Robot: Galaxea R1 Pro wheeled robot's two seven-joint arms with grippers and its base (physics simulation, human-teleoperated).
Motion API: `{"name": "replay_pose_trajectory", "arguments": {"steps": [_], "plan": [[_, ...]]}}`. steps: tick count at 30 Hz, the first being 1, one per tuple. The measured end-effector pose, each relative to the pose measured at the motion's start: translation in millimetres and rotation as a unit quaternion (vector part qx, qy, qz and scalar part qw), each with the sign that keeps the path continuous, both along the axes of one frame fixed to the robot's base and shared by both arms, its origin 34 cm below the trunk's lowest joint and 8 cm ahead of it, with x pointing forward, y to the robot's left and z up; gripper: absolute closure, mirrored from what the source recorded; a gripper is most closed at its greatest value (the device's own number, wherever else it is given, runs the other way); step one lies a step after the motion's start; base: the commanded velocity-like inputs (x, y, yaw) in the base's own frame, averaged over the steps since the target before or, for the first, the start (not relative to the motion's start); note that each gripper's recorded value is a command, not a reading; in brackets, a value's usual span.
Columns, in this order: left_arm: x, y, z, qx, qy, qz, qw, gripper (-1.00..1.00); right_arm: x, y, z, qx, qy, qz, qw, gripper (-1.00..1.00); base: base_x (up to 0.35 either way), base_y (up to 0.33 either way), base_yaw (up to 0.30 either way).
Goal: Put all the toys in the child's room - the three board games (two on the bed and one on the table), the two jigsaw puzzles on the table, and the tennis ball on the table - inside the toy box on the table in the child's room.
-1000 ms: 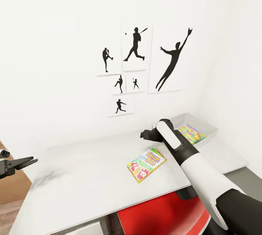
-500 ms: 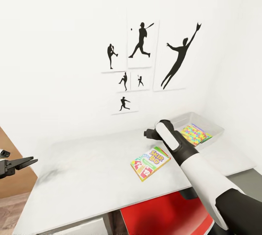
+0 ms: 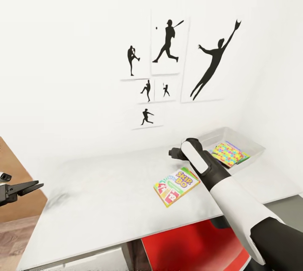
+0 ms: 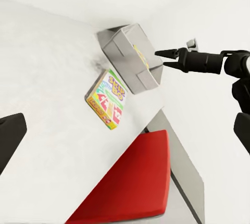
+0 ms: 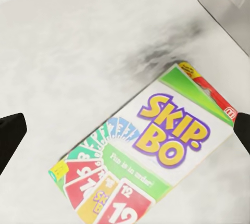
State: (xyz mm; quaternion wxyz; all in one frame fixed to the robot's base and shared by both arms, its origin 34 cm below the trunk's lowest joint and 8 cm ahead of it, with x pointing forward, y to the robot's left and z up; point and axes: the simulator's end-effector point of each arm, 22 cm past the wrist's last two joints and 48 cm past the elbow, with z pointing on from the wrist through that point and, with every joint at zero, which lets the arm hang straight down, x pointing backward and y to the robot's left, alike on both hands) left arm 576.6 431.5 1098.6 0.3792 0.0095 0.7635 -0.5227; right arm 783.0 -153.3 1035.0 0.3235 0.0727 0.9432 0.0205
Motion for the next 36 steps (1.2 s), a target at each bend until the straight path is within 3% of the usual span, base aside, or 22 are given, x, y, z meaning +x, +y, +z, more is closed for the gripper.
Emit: {"name": "replay_pose_trajectory", "arguments": {"steps": [19,36], "plan": [[2.7,-0.1,-14.3,0.000,0.015,0.000,0.9999,-1.00,1.9,-19.3,-27.9,0.022,0.029,-0.034,0.9988,-1.00,0.009,0.000,0.065],[4.8,-0.1,-27.1,0.000,0.029,0.000,0.9996,-1.00,9.4,-24.8,-39.0,0.026,0.030,-0.047,0.9981,-1.00,0.005,0.000,0.064]]}}
